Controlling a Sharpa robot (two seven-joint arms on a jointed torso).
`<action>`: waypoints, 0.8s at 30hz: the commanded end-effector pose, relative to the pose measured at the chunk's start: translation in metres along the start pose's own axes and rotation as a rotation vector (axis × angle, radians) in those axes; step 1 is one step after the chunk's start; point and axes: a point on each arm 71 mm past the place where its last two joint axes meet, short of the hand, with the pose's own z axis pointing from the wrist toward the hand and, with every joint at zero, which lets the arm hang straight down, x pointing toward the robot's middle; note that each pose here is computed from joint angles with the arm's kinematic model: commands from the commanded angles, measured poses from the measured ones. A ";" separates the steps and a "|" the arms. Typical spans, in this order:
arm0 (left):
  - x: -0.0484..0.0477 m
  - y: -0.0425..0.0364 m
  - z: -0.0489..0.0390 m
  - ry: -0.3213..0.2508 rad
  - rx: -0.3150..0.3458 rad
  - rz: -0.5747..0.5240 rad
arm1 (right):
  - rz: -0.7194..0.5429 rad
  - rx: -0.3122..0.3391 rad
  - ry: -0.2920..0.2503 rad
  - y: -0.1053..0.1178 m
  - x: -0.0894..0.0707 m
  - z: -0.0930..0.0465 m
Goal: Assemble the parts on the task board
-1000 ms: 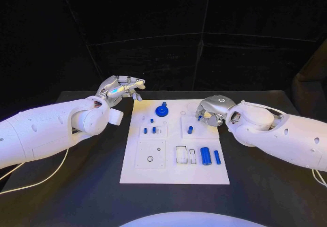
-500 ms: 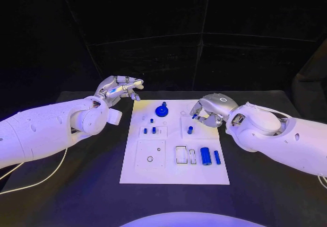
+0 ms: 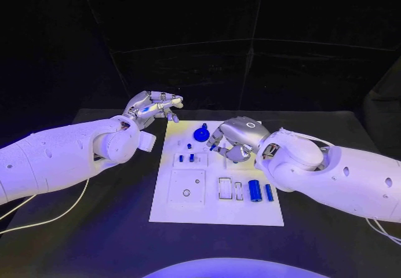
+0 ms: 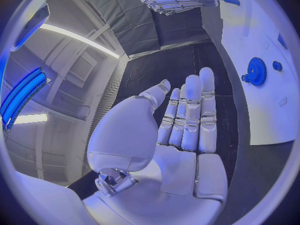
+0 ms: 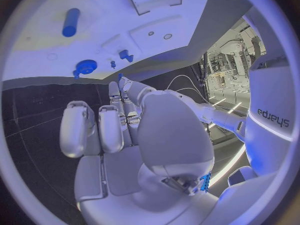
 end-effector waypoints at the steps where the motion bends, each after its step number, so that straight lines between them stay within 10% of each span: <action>1: 0.0035 -0.0018 0.0014 0.018 0.013 -0.012 | 0.004 -0.018 0.062 0.004 0.012 0.002; 24: 0.0134 -0.0013 0.0048 0.044 0.012 -0.023 | 0.014 -0.054 0.191 0.028 0.062 0.010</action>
